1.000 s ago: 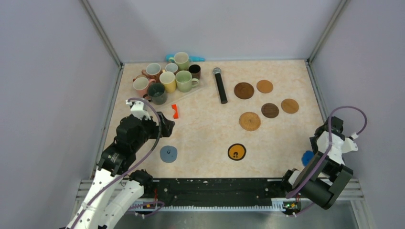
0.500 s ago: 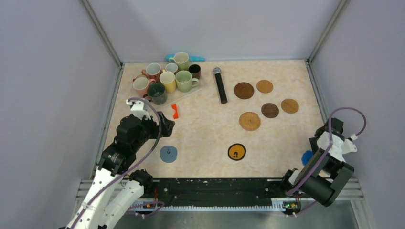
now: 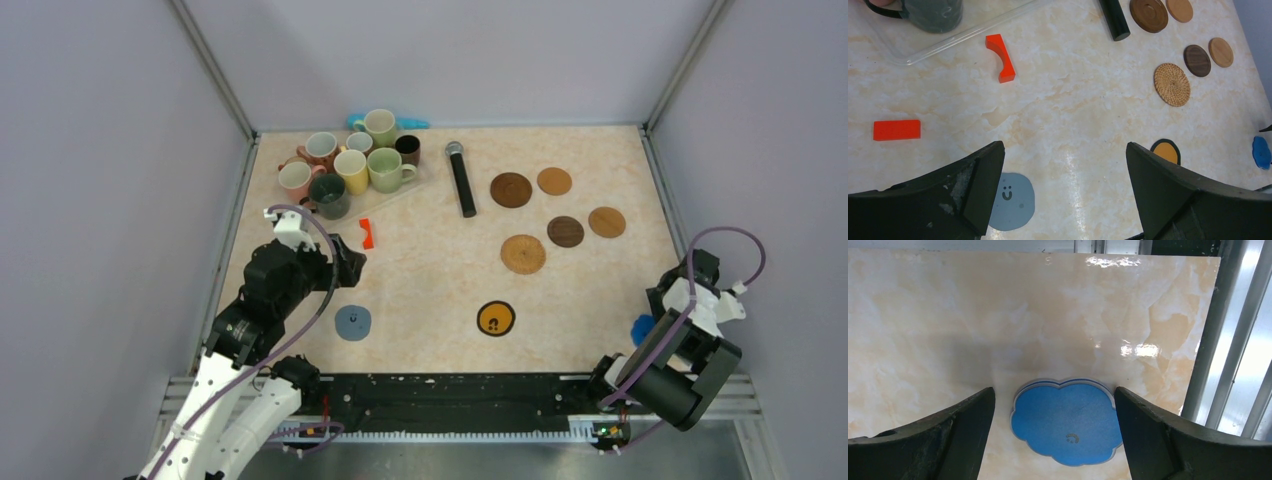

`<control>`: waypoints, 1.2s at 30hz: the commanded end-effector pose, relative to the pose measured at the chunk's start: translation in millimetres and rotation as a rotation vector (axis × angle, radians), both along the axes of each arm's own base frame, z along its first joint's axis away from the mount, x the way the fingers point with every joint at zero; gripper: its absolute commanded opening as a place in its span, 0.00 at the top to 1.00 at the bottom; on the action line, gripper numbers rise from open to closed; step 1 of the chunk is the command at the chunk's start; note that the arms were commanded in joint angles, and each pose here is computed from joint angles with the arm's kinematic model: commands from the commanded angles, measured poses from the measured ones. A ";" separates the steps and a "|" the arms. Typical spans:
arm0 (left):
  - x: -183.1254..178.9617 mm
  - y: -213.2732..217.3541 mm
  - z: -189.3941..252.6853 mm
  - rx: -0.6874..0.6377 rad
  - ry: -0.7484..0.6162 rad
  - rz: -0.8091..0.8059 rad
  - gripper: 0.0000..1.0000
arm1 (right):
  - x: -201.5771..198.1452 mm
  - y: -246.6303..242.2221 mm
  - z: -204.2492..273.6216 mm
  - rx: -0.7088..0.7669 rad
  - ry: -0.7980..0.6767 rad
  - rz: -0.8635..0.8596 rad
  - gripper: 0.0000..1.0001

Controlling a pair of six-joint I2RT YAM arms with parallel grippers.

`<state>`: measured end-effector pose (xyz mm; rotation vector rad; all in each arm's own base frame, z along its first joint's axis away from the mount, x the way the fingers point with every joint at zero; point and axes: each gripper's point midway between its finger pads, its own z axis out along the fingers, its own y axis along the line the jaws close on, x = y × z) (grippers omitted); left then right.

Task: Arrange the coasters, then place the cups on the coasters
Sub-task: Move the coaster to the center of the board.

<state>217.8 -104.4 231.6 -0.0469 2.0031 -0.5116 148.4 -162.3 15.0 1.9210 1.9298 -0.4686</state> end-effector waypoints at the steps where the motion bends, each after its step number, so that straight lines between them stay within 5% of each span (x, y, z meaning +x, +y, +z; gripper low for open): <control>1: 4.1 -3.4 6.0 -0.014 -0.033 -0.009 0.03 | 9.3 10.0 -13.5 0.061 -0.050 0.055 0.12; 36: 4.1 -3.5 6.9 -0.016 -0.036 -0.009 0.04 | 42.6 81.0 -7.5 0.277 -0.187 0.230 0.19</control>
